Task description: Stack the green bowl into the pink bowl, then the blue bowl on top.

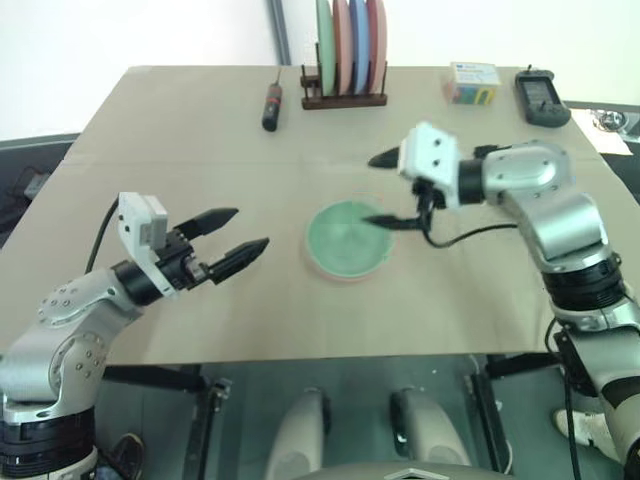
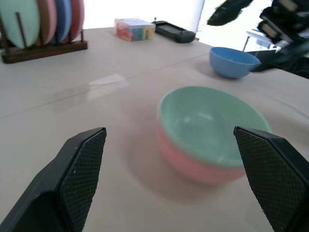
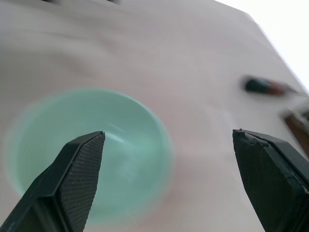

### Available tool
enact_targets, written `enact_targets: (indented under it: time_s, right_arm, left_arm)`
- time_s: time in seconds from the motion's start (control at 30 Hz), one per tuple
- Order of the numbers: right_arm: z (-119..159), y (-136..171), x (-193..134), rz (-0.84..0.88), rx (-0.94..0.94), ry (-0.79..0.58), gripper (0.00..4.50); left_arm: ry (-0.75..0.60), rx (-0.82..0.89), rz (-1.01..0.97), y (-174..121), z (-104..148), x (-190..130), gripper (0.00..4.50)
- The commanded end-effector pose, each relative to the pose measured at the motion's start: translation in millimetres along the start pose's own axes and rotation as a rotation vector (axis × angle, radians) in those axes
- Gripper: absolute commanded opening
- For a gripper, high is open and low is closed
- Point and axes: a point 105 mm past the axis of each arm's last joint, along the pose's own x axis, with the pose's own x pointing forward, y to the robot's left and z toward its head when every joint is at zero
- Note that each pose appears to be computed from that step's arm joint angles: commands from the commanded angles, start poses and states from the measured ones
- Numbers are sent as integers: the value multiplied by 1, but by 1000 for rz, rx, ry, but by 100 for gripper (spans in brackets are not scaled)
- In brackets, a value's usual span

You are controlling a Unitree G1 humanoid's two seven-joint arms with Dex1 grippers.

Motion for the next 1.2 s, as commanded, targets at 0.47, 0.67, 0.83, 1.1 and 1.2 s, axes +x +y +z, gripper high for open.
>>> enact_targets:
  time_s: [0.47,0.67,0.83,1.1,1.2]
  right_arm:
    - [-161,-61,-118,-613,445,407,443]
    - [-177,-56,-112,-590,478,438,443]
    - [-192,-51,-109,-563,498,471,443]
    - [-198,-47,-104,-525,501,473,169]
    - [-195,-48,-102,-520,485,464,77]
  left_arm:
    - [-100,93,-362,-43,33,71,450]
    - [-110,112,-411,-48,36,80,450]
    - [-113,118,-420,-49,37,82,450]
    - [-111,121,-408,-49,36,79,450]
    - [-106,121,-397,-47,35,78,450]
